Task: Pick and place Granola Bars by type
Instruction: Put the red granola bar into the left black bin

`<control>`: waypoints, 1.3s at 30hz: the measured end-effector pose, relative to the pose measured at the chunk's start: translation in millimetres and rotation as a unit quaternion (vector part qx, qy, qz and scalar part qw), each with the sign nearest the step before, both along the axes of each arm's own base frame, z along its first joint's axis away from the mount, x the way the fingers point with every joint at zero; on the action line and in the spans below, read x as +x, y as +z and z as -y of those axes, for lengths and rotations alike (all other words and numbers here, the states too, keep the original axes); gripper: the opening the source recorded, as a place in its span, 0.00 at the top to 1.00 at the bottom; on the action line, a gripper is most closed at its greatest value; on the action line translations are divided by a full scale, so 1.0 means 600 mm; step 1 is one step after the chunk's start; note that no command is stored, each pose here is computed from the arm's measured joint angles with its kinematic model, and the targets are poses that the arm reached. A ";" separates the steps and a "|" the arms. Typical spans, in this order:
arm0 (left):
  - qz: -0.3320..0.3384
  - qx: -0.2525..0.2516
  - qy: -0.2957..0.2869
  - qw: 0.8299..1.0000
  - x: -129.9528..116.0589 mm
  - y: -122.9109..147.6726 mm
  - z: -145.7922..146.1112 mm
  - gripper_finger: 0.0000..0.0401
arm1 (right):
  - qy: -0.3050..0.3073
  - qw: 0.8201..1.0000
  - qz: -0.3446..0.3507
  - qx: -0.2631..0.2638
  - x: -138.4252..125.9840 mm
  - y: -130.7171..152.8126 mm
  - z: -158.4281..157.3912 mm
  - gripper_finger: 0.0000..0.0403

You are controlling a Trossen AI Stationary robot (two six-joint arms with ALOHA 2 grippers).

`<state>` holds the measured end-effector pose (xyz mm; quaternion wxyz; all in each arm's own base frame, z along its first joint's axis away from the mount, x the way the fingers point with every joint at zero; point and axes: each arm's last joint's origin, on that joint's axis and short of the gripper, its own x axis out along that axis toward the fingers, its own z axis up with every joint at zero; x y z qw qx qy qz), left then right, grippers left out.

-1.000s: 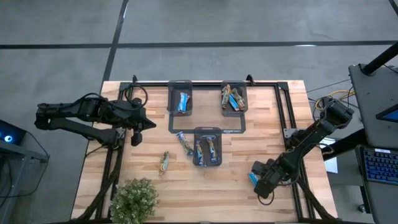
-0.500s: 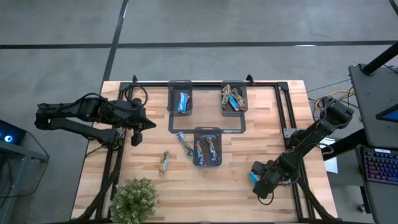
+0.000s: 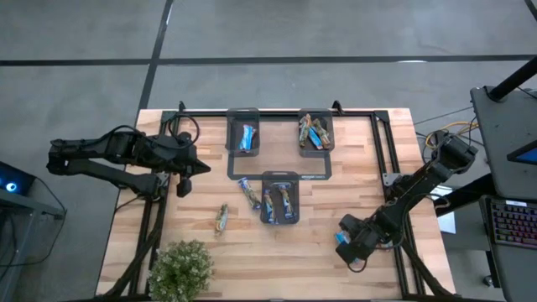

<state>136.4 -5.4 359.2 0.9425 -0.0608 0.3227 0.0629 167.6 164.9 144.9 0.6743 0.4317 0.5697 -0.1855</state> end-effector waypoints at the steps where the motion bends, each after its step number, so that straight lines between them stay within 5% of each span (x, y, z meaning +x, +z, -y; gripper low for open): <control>1: 0.000 0.001 -0.001 1.000 0.000 0.000 0.000 1.00 | -0.001 1.000 0.000 0.000 0.000 0.000 0.000 0.35; 39: -0.001 0.008 -0.006 1.000 0.000 0.000 0.000 1.00 | -0.023 0.999 -0.039 -0.011 0.010 -0.024 -0.011 0.53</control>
